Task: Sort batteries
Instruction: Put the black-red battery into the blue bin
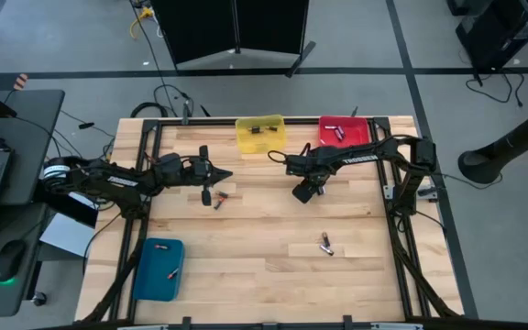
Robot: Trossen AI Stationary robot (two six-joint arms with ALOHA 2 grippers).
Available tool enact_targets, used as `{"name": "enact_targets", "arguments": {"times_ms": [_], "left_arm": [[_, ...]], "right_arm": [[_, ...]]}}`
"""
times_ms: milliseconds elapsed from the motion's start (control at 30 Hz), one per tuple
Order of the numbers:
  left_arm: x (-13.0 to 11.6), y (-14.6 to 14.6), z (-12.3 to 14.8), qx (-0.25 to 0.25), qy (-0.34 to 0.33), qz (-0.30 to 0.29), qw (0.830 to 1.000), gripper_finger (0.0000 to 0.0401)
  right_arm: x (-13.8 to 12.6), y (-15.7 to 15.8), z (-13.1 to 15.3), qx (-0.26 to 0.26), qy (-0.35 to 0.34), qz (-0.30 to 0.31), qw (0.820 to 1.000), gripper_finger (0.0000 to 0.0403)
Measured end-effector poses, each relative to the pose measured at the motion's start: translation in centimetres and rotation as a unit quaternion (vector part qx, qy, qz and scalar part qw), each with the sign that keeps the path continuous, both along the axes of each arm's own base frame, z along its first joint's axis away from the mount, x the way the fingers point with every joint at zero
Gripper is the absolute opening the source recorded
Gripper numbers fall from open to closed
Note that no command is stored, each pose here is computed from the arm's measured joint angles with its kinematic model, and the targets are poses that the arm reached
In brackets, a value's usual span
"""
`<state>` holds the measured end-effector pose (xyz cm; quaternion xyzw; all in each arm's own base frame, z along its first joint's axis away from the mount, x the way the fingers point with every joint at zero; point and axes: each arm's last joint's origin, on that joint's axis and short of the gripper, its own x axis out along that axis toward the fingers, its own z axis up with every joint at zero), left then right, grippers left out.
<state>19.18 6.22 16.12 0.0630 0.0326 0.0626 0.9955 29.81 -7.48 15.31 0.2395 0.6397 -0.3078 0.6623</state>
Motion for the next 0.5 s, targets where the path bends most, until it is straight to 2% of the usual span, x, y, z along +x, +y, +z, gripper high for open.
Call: {"name": "enact_targets", "arguments": {"times_ms": [300,500], "left_arm": [[0.0,0.0,0.0,0.000,0.000,0.000,1.000,0.0012],[0.0,0.0,0.0,0.000,0.000,0.000,1.000,0.0012]], "right_arm": [[-0.7,0.2,-1.5,0.006,-0.009,-0.013,1.000,0.0139],[-0.5,0.8,-1.6,0.005,-0.014,0.006,1.000,0.0105]]}}
